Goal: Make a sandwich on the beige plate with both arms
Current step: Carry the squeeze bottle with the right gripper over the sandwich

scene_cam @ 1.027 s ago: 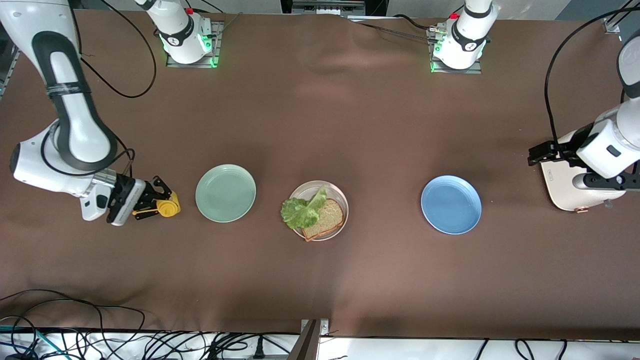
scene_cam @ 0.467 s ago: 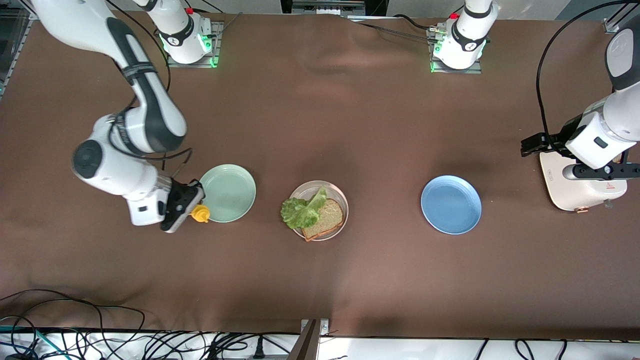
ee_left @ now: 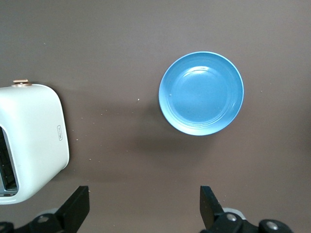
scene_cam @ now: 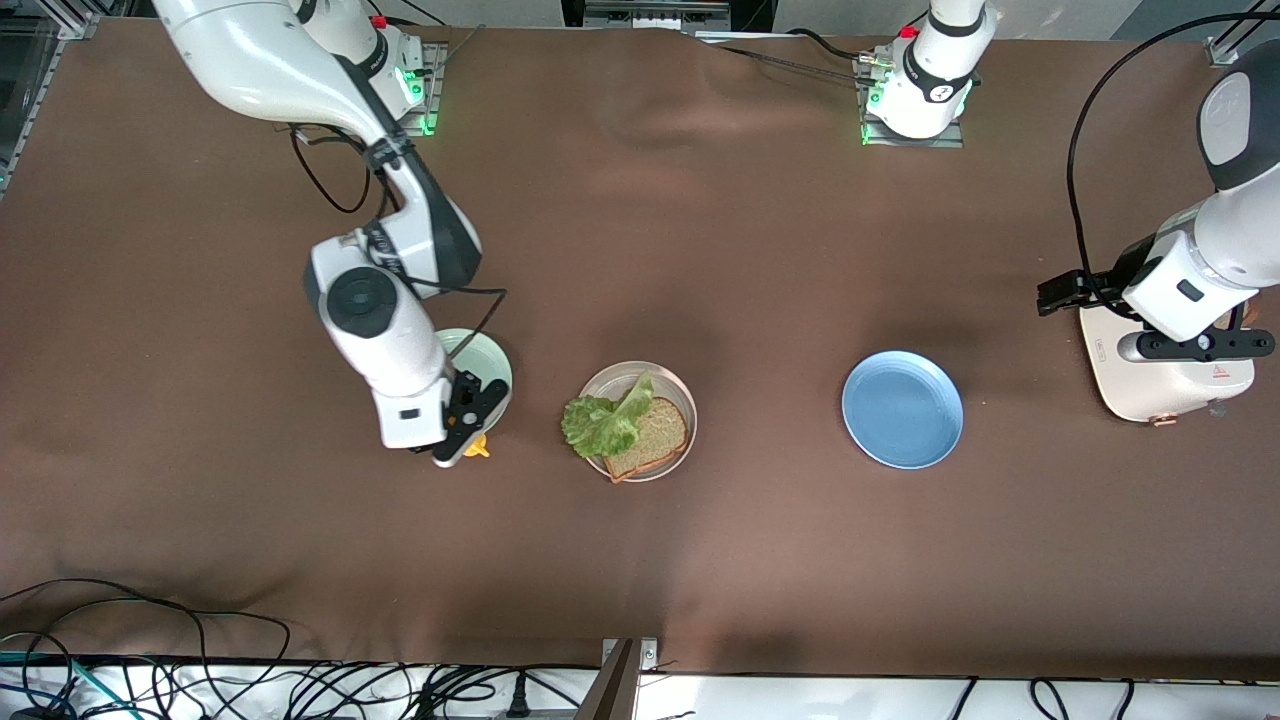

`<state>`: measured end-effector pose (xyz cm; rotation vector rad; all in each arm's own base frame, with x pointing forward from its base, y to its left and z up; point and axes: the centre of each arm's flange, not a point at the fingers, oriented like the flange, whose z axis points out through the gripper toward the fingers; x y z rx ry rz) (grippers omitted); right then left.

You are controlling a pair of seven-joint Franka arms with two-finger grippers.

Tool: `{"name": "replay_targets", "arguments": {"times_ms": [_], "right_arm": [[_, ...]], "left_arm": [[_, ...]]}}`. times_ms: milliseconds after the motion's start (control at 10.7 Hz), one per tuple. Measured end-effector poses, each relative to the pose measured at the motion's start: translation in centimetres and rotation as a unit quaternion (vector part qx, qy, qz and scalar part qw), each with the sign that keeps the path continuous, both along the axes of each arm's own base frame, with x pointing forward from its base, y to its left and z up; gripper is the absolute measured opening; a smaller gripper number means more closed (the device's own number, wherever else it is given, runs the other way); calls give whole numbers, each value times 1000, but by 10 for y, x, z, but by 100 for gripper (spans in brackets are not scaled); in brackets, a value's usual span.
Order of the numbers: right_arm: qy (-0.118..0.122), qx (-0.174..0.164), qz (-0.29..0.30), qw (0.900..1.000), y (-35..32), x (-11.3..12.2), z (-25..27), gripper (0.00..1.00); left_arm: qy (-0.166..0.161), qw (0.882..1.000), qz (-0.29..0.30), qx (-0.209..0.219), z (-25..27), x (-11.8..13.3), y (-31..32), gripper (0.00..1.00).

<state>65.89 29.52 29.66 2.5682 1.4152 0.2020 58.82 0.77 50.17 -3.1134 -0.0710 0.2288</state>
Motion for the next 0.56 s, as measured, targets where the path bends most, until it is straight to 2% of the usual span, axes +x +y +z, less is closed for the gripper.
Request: {"name": "replay_targets", "arguments": {"times_ms": [187, 280, 374, 560], "right_arm": [[-16, -76, 37, 996, 33, -8, -10, 7], [-22, -123, 54, 991, 51, -14, -11, 7], [-34, -170, 74, 982, 74, -22, -12, 7], [-61, -251, 120, 959, 126, -47, -25, 7]], "left_arm": [[4, 1000, 8, 0, -4, -1, 10, 100], [7, 1000, 11, 0, -7, -1, 13, 100], [9, 1000, 14, 0, -9, -1, 16, 100], [11, 1000, 19, -1, -12, -1, 23, 100]]}}
